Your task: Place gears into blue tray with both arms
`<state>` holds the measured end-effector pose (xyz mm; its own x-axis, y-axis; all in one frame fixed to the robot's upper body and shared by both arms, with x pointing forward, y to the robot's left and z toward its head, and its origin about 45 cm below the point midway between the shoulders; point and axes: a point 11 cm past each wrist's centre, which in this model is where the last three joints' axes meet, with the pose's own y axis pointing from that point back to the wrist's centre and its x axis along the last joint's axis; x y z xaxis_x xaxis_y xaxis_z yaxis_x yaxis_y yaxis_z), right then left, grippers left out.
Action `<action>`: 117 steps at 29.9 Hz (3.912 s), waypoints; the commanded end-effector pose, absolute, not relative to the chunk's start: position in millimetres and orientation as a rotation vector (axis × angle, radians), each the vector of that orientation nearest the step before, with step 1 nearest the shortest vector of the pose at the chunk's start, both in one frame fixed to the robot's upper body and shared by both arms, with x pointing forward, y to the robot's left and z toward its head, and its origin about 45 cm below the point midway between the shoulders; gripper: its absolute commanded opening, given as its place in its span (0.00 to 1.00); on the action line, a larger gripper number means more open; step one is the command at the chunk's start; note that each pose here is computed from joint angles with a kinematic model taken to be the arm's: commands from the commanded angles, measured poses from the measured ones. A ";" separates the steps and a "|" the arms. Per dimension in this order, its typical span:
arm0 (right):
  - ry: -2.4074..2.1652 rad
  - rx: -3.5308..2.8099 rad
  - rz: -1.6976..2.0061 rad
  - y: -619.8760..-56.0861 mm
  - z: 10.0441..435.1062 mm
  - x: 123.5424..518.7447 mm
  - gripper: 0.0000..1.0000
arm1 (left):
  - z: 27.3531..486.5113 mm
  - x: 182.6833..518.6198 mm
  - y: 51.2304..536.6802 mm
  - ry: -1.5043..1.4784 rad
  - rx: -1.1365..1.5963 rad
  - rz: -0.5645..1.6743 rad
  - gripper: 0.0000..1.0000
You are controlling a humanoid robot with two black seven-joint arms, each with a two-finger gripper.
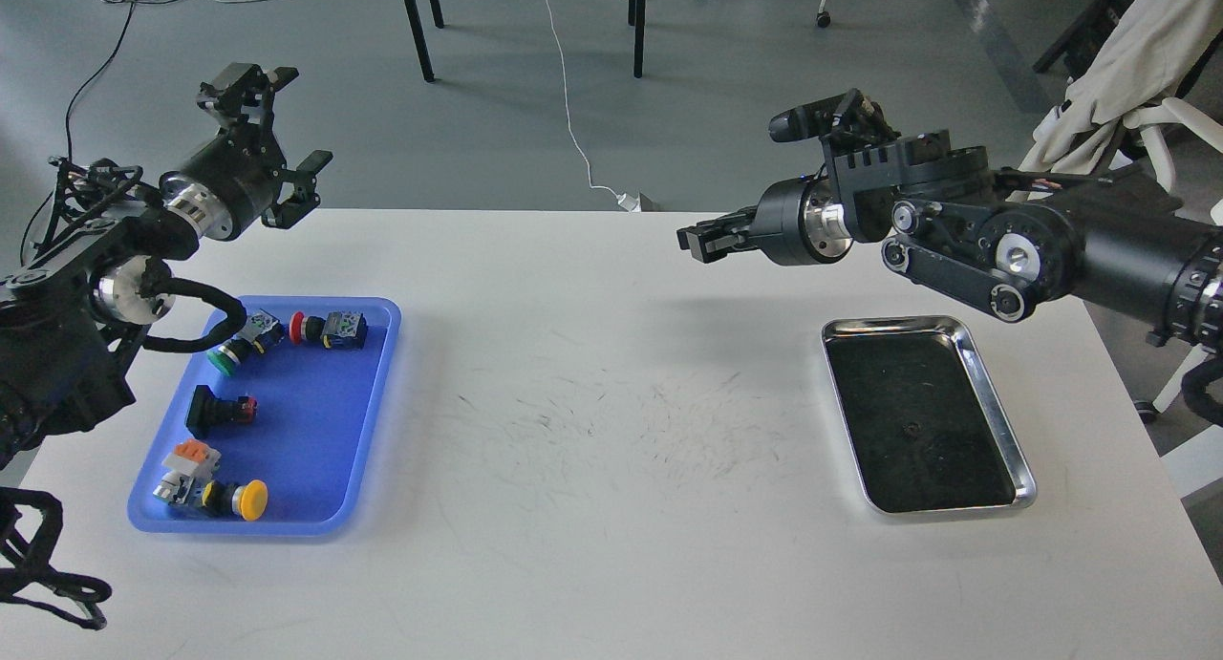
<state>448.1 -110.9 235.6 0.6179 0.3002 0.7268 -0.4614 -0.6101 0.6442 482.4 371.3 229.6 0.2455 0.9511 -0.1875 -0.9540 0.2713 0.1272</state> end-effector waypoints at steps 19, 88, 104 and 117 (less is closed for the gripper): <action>0.012 1.762 1.464 -59.0 199.3 432.7 0.01 | 235.4 480.8 384.9 0.228 -0.008 1.321 0.99; 0.209 1.951 1.660 -58.3 112.2 343.1 0.24 | 253.4 472.8 427.3 0.181 0.013 1.386 0.99; 0.173 1.965 1.649 -57.7 113.9 345.4 0.54 | 255.9 470.7 435.2 0.175 0.020 1.399 0.99; -0.227 2.096 1.541 -43.5 158.0 382.7 0.66 | 256.3 467.9 443.3 0.177 0.042 1.411 0.99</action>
